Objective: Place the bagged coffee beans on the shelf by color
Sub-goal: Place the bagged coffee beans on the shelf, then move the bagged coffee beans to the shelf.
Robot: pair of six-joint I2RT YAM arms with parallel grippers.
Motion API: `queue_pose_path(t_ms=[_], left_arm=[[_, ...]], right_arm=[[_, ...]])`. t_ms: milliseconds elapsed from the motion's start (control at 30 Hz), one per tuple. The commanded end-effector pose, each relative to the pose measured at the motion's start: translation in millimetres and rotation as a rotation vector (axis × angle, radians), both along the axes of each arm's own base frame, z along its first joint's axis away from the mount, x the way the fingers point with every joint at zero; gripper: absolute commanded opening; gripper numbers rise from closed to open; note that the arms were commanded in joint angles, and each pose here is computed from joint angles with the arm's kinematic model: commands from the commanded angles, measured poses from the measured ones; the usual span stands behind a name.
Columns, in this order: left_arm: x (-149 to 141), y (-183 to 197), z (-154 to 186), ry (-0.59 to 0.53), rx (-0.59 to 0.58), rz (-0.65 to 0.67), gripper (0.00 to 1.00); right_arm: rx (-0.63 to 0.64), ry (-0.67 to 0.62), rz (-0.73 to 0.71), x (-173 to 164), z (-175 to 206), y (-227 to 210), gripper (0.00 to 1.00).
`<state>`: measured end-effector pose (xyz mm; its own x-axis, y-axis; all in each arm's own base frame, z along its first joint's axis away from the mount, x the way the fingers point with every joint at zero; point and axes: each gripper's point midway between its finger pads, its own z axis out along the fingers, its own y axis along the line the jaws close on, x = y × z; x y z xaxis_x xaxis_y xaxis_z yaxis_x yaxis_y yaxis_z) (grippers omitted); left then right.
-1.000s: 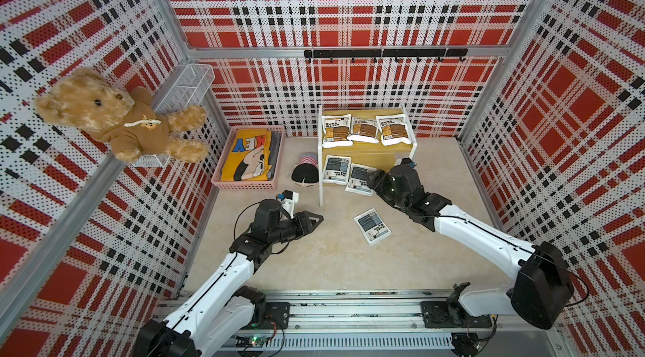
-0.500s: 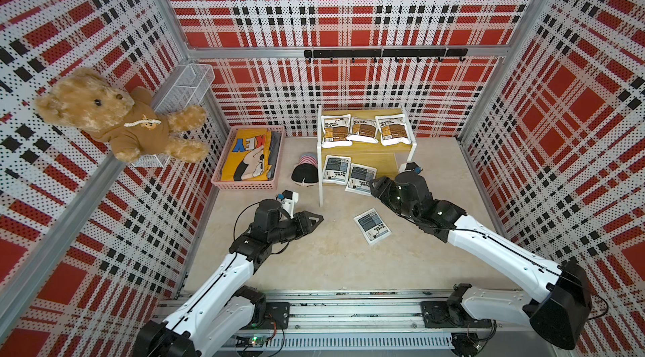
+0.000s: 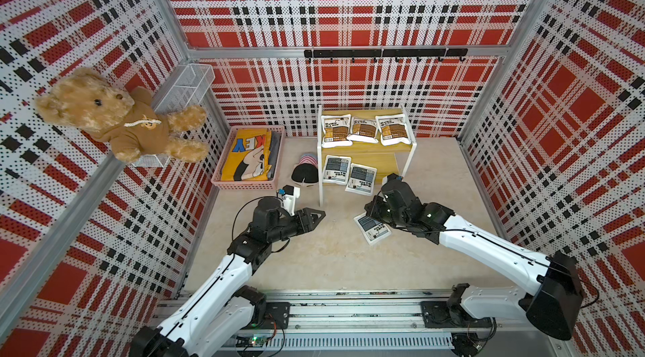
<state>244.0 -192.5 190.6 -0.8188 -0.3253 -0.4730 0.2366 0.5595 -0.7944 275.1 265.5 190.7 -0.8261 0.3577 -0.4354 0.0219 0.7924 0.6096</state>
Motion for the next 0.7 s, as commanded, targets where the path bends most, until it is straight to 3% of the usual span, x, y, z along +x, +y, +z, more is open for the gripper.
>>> queue_pose_path(t_ms=[0, 667], left_arm=[[4, 0, 16, -0.065, -0.006, 0.006, 0.5], [2, 7, 9, -0.054, 0.019, 0.017, 0.5]], right_arm=[[0.018, -0.047, 0.026, 9, 10, 13, 0.0], [-0.029, -0.081, -0.018, 63, 6, 8, 0.0]])
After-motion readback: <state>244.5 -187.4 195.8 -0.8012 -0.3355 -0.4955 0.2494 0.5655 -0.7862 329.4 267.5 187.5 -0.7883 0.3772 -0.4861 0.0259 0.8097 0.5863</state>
